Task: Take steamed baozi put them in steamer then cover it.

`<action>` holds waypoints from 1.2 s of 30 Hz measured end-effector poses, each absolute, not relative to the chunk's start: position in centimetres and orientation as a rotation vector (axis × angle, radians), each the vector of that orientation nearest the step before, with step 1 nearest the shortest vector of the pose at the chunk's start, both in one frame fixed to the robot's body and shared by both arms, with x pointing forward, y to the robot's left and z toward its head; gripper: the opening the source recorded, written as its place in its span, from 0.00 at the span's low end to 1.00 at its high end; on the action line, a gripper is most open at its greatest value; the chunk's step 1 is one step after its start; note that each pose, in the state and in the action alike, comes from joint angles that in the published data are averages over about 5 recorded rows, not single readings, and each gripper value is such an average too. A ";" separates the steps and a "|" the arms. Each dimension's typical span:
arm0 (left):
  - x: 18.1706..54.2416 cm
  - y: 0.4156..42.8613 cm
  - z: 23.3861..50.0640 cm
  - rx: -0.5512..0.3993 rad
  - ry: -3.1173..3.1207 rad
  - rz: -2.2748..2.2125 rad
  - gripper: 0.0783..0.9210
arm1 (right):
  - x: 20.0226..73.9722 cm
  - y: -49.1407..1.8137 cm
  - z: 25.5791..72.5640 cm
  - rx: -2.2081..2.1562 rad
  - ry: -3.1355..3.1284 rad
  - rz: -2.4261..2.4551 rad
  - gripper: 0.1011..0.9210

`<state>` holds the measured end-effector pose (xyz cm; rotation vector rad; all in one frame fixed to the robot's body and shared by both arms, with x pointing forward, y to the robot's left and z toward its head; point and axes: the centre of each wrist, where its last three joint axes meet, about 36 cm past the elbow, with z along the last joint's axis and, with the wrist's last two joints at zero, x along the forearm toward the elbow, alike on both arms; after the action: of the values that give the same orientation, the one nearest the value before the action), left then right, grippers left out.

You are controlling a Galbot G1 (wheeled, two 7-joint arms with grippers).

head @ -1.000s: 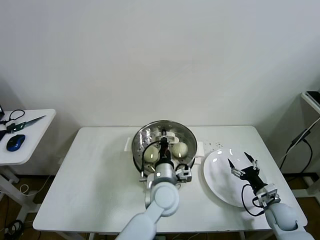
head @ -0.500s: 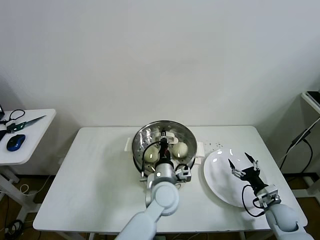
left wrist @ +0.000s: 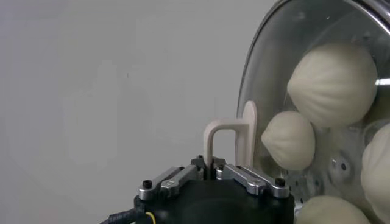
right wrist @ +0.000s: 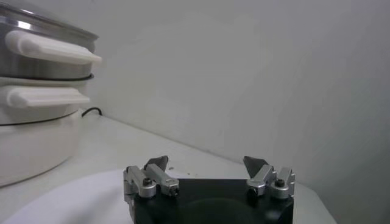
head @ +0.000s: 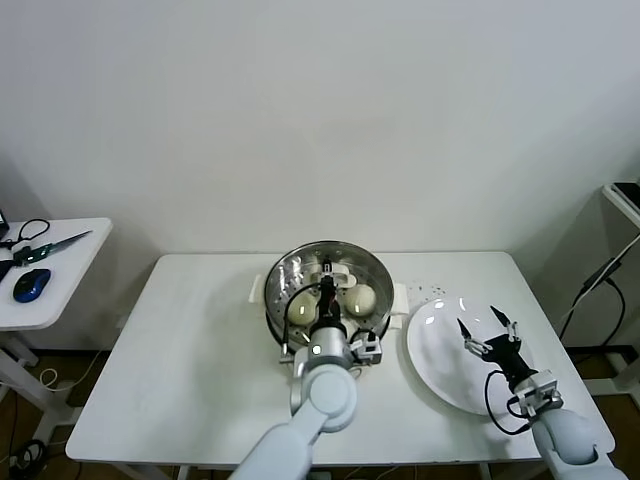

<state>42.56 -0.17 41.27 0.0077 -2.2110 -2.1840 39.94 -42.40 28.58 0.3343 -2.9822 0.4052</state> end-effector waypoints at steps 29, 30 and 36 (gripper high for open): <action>41.4 1.3 42.5 -0.038 -2.217 -2.176 0.54 | 40.1 -42.5 29.1 0.330 -2.983 0.403 0.88; 41.2 1.5 42.6 -0.038 -2.222 -2.173 0.57 | 40.1 -42.4 29.1 0.330 -2.982 0.403 0.88; 40.0 2.8 43.5 -0.033 -2.253 -2.152 0.77 | 40.1 -42.4 29.5 0.322 -2.973 0.396 0.88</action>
<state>40.04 2.83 43.50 -0.0335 -2.2530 -2.1518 40.14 -42.35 29.49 0.3221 -2.9727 0.3961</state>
